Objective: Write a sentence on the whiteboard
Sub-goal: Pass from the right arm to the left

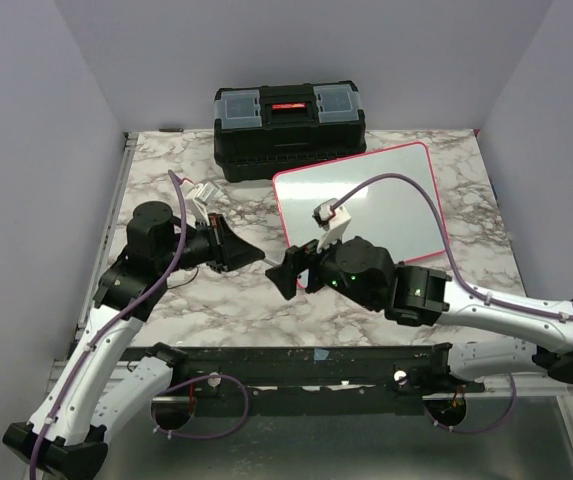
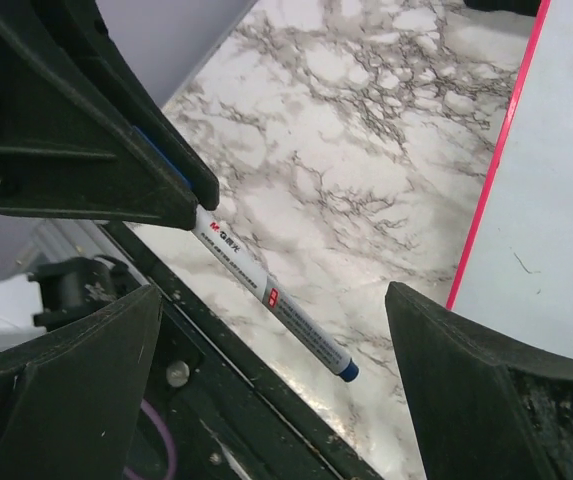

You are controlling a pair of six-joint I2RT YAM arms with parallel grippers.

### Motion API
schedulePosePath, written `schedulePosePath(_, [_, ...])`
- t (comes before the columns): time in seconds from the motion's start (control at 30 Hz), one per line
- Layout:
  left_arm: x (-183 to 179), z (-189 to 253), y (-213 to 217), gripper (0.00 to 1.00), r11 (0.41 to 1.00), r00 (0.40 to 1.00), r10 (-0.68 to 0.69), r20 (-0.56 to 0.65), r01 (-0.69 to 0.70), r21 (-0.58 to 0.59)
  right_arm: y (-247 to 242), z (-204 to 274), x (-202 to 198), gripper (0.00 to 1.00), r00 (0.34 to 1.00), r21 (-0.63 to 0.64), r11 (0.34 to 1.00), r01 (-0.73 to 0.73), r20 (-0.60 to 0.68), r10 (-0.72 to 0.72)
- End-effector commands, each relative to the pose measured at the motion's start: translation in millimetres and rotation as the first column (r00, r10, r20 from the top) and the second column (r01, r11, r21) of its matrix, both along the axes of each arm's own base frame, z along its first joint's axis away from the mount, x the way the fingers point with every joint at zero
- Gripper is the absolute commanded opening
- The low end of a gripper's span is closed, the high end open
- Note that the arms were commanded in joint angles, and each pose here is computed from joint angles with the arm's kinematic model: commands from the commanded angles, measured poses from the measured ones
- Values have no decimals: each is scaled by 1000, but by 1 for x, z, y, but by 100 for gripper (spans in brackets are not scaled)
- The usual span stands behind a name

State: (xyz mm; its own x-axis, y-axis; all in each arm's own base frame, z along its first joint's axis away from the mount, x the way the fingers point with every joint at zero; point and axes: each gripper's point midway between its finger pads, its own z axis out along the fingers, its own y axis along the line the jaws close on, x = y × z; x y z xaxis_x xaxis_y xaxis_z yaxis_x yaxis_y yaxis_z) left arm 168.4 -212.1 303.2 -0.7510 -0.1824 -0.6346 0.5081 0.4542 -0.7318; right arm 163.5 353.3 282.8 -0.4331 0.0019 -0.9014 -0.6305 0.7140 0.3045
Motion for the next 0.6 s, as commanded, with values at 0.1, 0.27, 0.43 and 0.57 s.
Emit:
schedulePosePath(0.1, [2, 46, -3, 0, 992, 987, 23, 160, -2, -129, -7, 30, 10, 95, 992, 289, 957, -15, -115, 50])
schedulePosePath(0.27, [-1, 76, -3, 0, 978, 976, 32, 217, 15, -209, -16, 57, 16, 95, 985, 474, 879, -52, -120, 123])
schedulePosePath(0.43, [-5, 97, -10, 0, 956, 977, -5, 211, 66, -285, -17, 79, 8, 95, 970, 595, 792, -137, -82, 230])
schedulePosePath(0.57, [-2, 106, -12, 0, 940, 981, 4, 195, 63, -336, -22, 95, 3, 95, 957, 691, 700, -178, -44, 286])
